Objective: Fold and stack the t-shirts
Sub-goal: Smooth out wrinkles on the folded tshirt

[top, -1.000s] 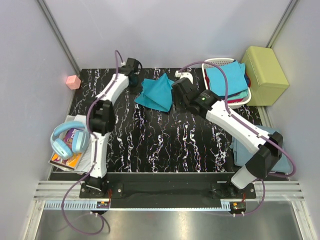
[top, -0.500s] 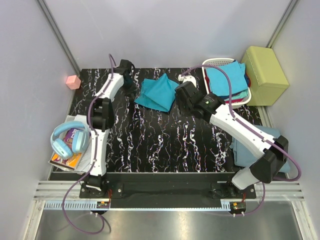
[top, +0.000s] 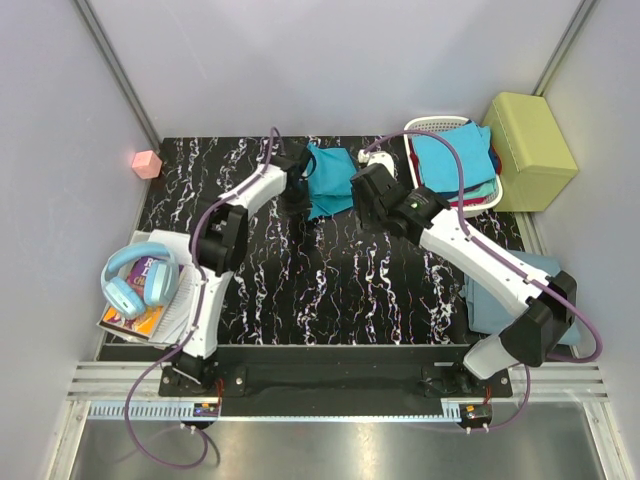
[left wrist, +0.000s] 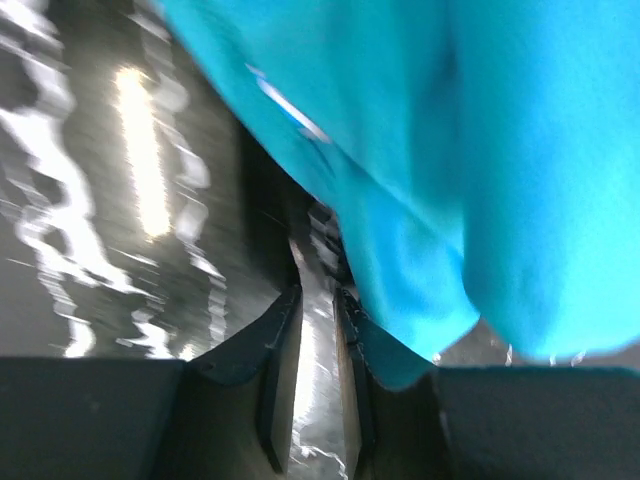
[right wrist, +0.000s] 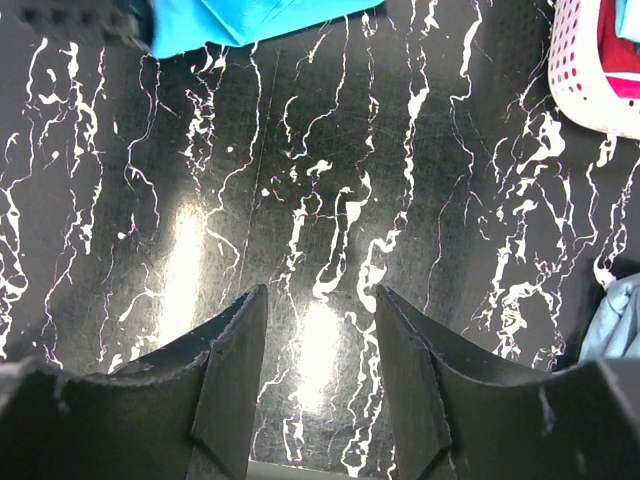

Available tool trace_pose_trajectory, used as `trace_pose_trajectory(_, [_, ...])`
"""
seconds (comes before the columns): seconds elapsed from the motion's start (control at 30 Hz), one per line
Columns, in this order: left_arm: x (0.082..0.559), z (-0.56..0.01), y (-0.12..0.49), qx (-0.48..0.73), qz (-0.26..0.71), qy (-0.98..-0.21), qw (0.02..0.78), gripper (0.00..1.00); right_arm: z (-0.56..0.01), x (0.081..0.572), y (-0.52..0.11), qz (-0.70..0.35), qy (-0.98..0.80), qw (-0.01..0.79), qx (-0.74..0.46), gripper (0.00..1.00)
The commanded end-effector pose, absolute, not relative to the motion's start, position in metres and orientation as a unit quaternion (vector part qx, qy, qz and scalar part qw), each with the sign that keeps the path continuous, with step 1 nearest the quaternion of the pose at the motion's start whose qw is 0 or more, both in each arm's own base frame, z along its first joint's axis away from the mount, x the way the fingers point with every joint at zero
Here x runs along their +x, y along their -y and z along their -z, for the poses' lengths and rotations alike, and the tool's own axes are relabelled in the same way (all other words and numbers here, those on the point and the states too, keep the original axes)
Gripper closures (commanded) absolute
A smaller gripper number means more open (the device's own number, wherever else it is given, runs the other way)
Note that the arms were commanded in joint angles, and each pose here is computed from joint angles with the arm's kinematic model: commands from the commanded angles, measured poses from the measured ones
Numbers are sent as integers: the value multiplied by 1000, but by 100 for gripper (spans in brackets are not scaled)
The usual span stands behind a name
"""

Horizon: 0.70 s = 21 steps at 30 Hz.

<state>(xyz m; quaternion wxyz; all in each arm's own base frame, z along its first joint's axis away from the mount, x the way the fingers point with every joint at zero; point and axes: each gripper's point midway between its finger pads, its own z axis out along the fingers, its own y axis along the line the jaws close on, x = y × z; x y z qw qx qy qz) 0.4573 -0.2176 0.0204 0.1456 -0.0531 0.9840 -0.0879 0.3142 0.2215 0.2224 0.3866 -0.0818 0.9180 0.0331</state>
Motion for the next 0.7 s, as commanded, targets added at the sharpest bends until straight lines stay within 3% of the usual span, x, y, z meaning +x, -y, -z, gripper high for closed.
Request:
trace_pose_trajectory(0.0, [427,-21,247,-7,103,-987,125,75,-235,312,-212,-38,-912,405,-57,45])
trace_pose_trajectory(0.47, [380,-48,409,120,211,-961,132,76,-230,308,-202,-26,-912,407,-42,45])
trace_pose_trajectory(0.57, [375,-62,412,125,201,-960,148,78,-232,311,-201,-20,-911,411,-39,45])
trace_pose_trajectory(0.67, [381,-96,377,102,162,-961,202,78,-239,316,-202,-25,-908,418,-35,44])
